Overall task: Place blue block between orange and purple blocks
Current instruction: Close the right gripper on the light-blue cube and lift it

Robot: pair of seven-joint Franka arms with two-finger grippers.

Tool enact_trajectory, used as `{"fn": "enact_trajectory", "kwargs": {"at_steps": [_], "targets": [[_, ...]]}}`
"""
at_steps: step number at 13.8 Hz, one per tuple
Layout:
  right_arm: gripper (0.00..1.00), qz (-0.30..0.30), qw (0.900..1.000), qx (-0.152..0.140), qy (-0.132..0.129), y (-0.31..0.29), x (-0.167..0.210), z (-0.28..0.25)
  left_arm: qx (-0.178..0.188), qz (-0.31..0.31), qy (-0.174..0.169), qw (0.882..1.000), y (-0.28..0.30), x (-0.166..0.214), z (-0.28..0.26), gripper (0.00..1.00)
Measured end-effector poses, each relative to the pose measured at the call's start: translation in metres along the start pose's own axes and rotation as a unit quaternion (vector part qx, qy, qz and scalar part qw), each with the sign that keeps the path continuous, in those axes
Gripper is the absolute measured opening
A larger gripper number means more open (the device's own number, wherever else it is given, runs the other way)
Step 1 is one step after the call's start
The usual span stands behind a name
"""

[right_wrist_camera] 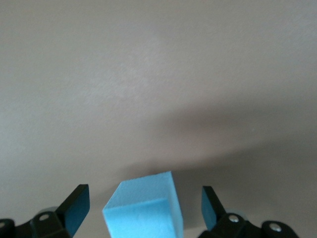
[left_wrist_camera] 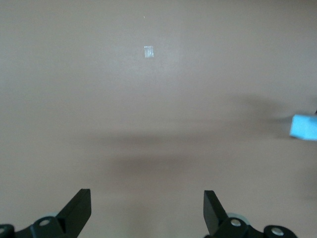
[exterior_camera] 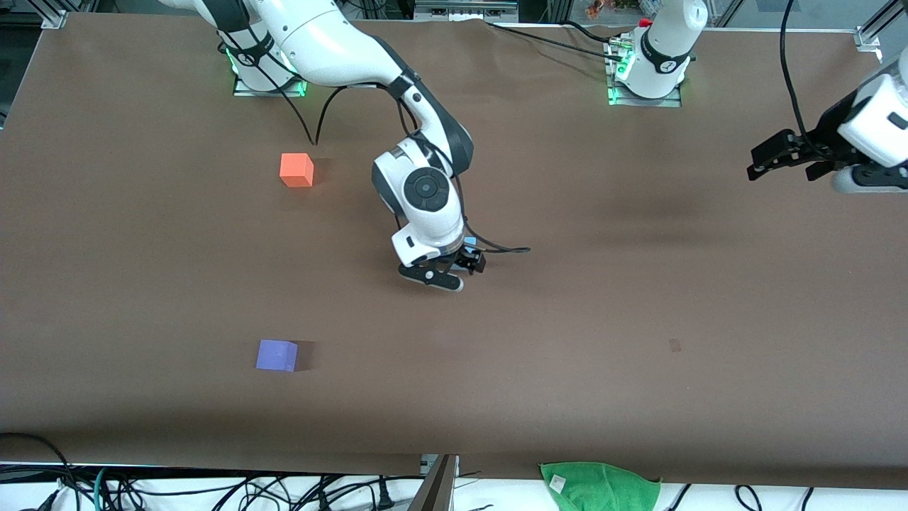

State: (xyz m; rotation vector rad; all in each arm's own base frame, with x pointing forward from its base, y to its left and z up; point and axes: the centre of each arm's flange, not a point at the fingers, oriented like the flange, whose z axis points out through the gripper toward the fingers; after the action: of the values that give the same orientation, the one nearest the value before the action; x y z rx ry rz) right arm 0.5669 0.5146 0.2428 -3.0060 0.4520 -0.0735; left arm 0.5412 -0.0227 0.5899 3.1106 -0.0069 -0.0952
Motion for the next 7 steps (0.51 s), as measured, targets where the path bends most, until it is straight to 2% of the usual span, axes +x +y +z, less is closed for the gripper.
{"fn": "enact_trajectory", "kwargs": {"at_steps": [4,7], "targets": [[1.00,-0.001,1.000,0.001,0.000,-0.011,-0.017,0.001,0.007,0.022,-0.005,1.000,0.005,0.003,0.011,1.00],[1.00,-0.011,1.000,-0.015,0.006,-0.018,-0.038,0.017,0.008,0.023,-0.006,1.000,0.006,0.003,0.011,1.00]]}}
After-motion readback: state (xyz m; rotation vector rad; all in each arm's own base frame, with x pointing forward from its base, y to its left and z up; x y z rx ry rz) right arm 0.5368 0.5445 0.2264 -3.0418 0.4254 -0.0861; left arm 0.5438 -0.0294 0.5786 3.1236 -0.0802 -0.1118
